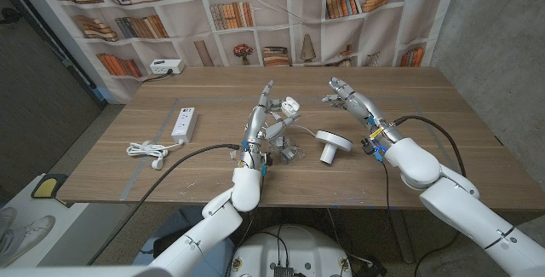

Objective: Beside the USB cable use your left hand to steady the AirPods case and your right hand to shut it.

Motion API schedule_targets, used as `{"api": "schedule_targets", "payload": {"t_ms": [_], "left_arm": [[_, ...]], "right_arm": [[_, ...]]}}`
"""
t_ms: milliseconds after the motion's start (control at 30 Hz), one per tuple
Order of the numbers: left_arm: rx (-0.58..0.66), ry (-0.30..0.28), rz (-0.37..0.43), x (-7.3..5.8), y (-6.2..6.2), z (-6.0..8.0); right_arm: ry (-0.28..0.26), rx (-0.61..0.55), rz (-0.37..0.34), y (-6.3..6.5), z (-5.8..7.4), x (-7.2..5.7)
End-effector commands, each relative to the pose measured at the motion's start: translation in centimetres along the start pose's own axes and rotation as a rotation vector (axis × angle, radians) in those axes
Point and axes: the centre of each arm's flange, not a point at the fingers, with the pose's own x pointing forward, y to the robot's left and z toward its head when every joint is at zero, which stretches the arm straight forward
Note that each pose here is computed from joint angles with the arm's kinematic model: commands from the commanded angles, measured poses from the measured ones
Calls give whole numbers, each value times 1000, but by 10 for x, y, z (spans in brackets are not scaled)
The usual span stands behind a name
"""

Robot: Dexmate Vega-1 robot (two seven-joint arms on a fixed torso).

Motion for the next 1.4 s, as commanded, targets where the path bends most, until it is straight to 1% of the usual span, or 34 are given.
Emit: {"api": "schedule_targets", "payload": {"t_ms": [33,67,100,133,200,233,267,400,567,600,667,700,767,800,833,900,967,1000,1133,1167,1200,1233,1267,1300,1400], "left_arm": [[-9,-1,-7,1,-3,-2],[-14,1,-12,2,-3,-2],[-11,2,-4,1,-4,-2],[-11,2,-14,1,-4,-2],[-11,1,-3,1,-4,-2],[-23,4,-9,1,-4,-3],[-8,6,-4,1,-4,-2],[-14,3,-5,0,-4,-3],[-7,2,-2,-1,-4,-3],[-18,0,-12,-1,-4,-3],[-7,0,3,-2,-3,-2],[-23,3,-8,-1,-4,-3],[-5,4,0,-2,-4,-2],[-22,3,-12,-2,-4,-3],[-14,3,-3,-3,-5,-3],[-23,5,-13,-2,-4,-3],[-21,6,-6,-2,-5,-3],[-23,9,-8,-2,-5,-3],[-22,0,-1,-3,-5,-3],[-25,1,-12,-2,-5,-3],[-14,2,3,-3,-5,-2],[-25,0,-2,-2,-5,-3],[-27,0,-8,-2,-5,-2],[-23,-1,-6,-2,-5,-2],[-21,0,-6,-3,-5,-2]], "right_arm": [[-21,-20,47,13,11,0],[-22,-34,52,13,12,0],[-25,-27,60,14,13,0],[-34,-16,63,16,14,1],[-36,-36,76,18,18,1],[-45,-28,78,19,19,1],[-47,-30,81,20,20,1],[-50,-39,102,23,23,2],[-49,-31,99,24,22,3],[-48,-29,103,24,22,3],[-48,-31,103,25,22,3],[-44,-38,99,26,23,3],[-42,-32,106,27,21,4],[-42,-28,107,27,21,4],[-42,-33,114,28,22,4],[-44,-32,117,30,22,4],[-33,-38,130,30,20,7],[-29,-32,117,31,19,6],[-36,-21,135,35,20,7],[-38,-28,146,36,21,8],[-37,-39,142,37,21,8],[-35,-40,148,37,22,8],[-37,-22,161,38,21,9],[-35,-34,175,40,22,10],[-38,-29,176,44,22,10]]}}
